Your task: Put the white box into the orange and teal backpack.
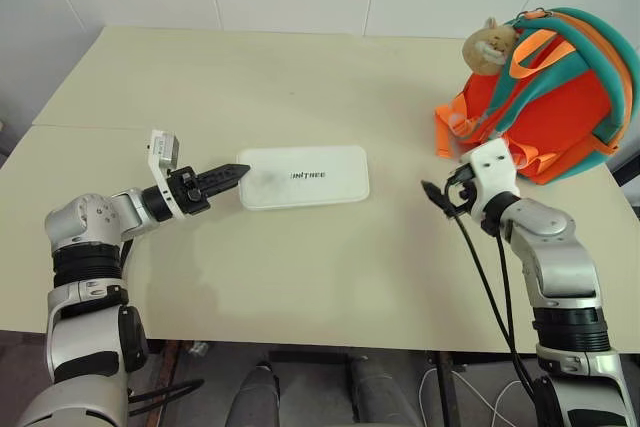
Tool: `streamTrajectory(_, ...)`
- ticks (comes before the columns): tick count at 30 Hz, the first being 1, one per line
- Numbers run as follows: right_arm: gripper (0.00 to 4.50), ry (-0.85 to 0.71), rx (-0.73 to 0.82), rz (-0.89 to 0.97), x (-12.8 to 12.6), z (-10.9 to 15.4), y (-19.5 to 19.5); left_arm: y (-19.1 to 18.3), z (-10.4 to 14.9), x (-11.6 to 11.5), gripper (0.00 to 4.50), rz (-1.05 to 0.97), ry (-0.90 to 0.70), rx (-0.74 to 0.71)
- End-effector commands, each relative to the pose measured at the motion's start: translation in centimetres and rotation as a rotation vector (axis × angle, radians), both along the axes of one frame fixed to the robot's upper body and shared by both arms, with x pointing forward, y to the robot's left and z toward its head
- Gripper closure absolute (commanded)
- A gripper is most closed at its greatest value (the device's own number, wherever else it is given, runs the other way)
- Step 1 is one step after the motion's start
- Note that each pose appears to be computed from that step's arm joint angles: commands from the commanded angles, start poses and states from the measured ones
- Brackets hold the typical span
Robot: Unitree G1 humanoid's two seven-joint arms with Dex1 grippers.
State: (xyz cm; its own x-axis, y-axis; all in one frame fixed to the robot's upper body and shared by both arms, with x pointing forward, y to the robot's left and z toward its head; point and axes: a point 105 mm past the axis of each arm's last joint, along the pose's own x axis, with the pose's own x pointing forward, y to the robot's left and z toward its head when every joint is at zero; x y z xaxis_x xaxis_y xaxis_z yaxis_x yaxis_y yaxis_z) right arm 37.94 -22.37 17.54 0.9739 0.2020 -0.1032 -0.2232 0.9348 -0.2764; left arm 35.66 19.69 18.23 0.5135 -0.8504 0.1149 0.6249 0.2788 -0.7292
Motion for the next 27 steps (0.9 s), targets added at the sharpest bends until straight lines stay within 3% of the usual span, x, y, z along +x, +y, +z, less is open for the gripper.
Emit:
streamTrajectory(1, 0.00, -0.111, 0.080, -0.131, 0.4, 3.1, -2.7, 0.0, 2.1, -0.3, 3.26, 0.002, -0.074, -0.056)
streamTrajectory(9, 0.00, -0.271, 0.166, -0.272, 2.1, 6.6, -6.1, -0.4, 2.3, -0.5, 3.26, 0.018, -0.064, -0.120)
streamTrajectory(19, 0.00, -0.338, 0.372, -0.198, 6.1, 9.0, -5.0, -0.6, 2.3, -0.6, 3.26, 0.030, -0.068, -0.126)
streamTrajectory(22, 0.62, -0.342, 0.389, -0.207, 6.9, 9.5, -4.9, -0.6, 2.3, -0.7, 3.26, 0.038, -0.070, -0.128)
streamTrajectory(27, 2.26, -0.357, 0.401, -0.179, 7.4, 10.0, -4.2, -0.3, 2.2, -0.9, 3.26, 0.054, -0.075, -0.132)
